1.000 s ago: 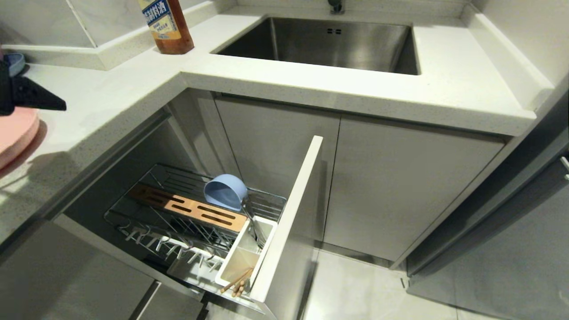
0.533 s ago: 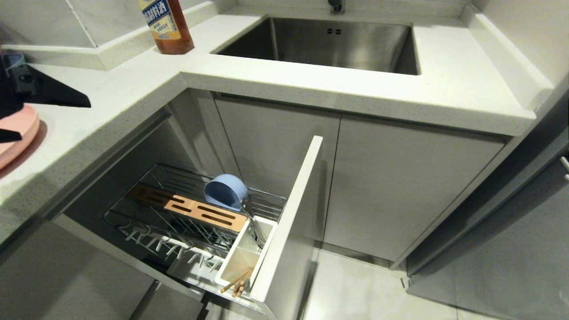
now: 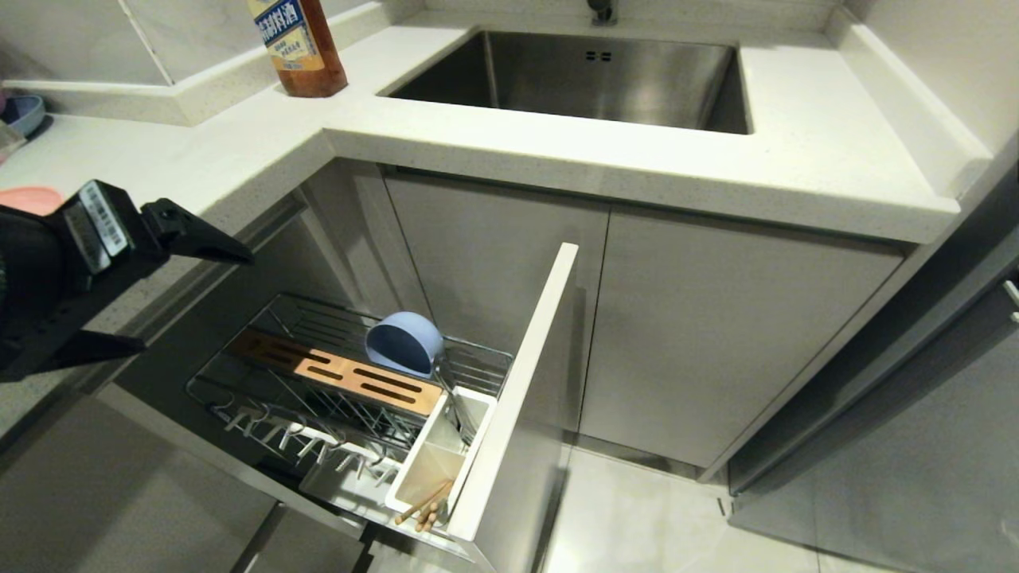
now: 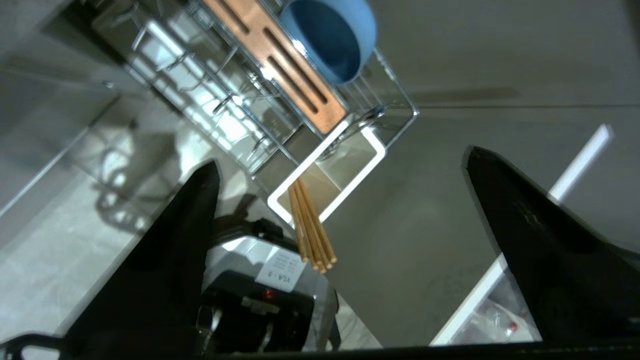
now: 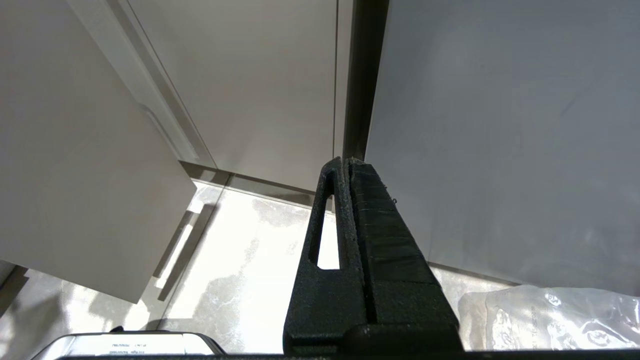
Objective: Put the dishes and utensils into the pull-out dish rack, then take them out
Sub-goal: Take the bowl out of the cupboard
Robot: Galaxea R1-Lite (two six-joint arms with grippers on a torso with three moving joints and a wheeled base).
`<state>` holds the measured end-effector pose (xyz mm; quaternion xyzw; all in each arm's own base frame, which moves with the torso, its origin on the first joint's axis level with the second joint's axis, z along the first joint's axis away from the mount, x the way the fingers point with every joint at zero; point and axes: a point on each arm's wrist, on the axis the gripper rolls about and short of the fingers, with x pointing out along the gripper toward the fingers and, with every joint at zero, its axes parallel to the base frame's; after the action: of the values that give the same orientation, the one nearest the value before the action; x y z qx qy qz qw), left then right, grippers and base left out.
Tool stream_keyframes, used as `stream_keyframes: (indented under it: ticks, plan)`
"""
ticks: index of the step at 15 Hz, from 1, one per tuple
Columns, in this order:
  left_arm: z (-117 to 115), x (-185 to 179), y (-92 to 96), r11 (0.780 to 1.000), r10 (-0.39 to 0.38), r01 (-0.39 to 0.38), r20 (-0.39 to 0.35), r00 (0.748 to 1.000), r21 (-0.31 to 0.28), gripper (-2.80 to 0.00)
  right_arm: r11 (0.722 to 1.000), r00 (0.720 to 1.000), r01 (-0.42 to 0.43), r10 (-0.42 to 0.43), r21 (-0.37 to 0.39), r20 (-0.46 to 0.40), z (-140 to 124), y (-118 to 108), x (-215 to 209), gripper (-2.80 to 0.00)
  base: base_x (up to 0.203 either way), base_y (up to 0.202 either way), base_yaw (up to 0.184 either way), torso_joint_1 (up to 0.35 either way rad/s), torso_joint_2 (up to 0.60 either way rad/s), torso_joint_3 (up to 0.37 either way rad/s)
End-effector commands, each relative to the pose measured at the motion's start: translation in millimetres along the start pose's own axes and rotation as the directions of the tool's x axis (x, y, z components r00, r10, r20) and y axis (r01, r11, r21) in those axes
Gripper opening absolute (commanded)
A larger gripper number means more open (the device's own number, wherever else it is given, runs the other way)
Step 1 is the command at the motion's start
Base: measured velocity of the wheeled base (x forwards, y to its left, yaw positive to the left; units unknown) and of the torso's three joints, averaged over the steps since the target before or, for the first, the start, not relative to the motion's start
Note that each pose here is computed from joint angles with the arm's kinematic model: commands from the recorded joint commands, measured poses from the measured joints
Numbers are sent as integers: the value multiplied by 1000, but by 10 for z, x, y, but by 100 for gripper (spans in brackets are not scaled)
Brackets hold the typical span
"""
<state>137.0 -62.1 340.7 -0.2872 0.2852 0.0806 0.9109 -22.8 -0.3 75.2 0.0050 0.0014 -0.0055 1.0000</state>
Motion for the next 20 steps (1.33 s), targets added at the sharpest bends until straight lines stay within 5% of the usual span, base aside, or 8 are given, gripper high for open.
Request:
stream_keyframes:
  ticks: [1, 9, 20]
  plan:
    - [-80, 134, -19, 999, 35, -34, -37, 999, 18, -280, 1000, 1000, 0, 0, 0, -3, -8, 0, 2, -280, 0, 0, 0, 0, 0, 0]
    - [-340, 637, -164, 997, 67, -70, -98, 993, -22, -280, 1000, 1000, 0, 0, 1, -3, -8, 0, 2, -280, 0, 0, 0, 0, 0, 0]
    - [-484, 1627, -348, 989, 131, -136, -78, 988, -61, -280, 1000, 1000, 1, -1, 0, -2, -7, 0, 2, -280, 0, 0, 0, 0, 0, 0]
